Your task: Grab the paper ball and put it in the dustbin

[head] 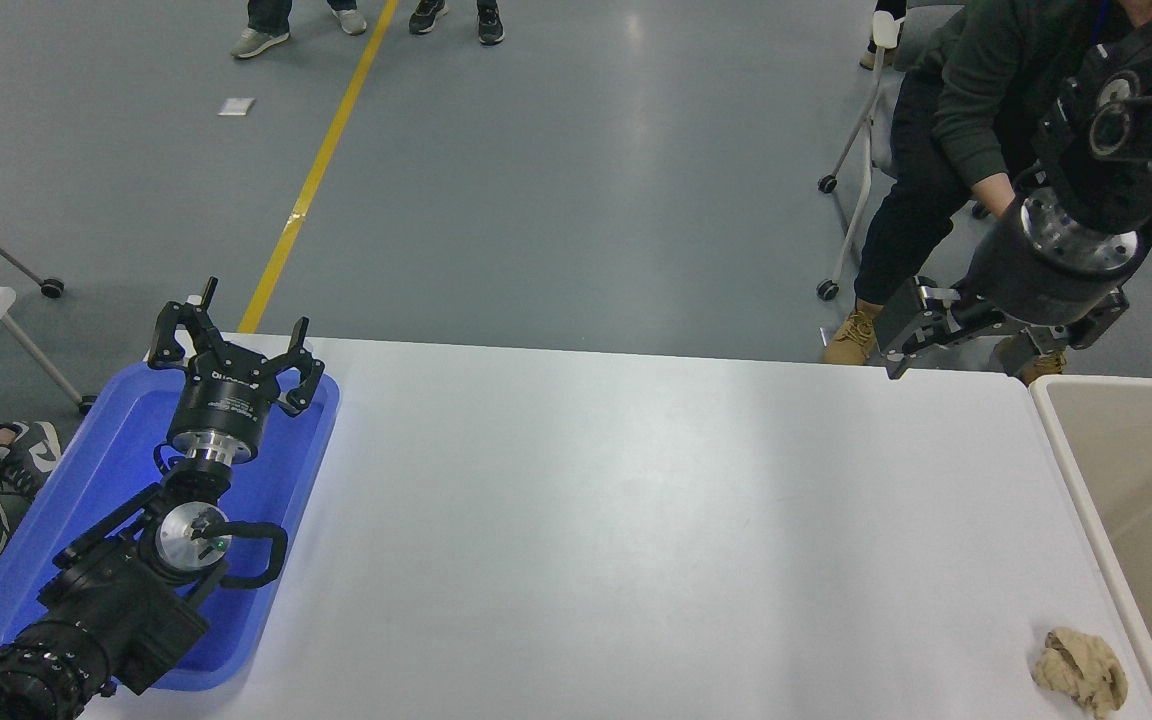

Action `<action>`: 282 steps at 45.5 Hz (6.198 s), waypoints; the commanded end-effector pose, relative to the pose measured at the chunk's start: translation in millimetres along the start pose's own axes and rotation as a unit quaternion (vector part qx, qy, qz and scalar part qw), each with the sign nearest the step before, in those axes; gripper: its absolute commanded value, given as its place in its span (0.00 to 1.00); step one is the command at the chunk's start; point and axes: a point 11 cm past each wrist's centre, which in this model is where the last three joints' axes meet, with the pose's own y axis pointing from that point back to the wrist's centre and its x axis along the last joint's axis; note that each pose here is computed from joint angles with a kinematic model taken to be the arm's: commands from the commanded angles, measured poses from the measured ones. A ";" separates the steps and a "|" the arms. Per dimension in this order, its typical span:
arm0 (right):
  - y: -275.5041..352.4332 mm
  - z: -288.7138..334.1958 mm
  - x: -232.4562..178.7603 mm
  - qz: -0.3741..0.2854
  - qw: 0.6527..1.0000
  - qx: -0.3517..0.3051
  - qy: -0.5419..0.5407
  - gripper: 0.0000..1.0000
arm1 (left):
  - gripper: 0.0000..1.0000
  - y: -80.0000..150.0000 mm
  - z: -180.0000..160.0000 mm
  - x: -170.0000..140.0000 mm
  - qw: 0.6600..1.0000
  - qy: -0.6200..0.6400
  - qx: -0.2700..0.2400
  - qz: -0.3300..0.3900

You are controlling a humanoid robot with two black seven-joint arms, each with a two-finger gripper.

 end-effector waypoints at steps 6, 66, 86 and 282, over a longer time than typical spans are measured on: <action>0.1 -15.3 9.7 0.011 1.000 0.002 0.017 1.00 | 1.00 0.3 0.1 0.3 1.000 0.000 -0.001 0.001; -29.5 83.9 17.3 0.031 0.993 -0.009 -0.111 1.00 | 1.00 -0.3 0.3 -0.3 1.000 0.000 -0.001 0.000; -45.3 152.9 -17.9 0.018 0.980 -0.017 -0.199 1.00 | 1.00 0.3 0.0 0.3 1.000 0.000 0.000 0.000; 41.2 129.3 -12.4 0.141 0.983 -0.062 -0.098 0.00 | 1.00 -0.3 0.3 -0.4 1.000 0.000 -0.001 -0.001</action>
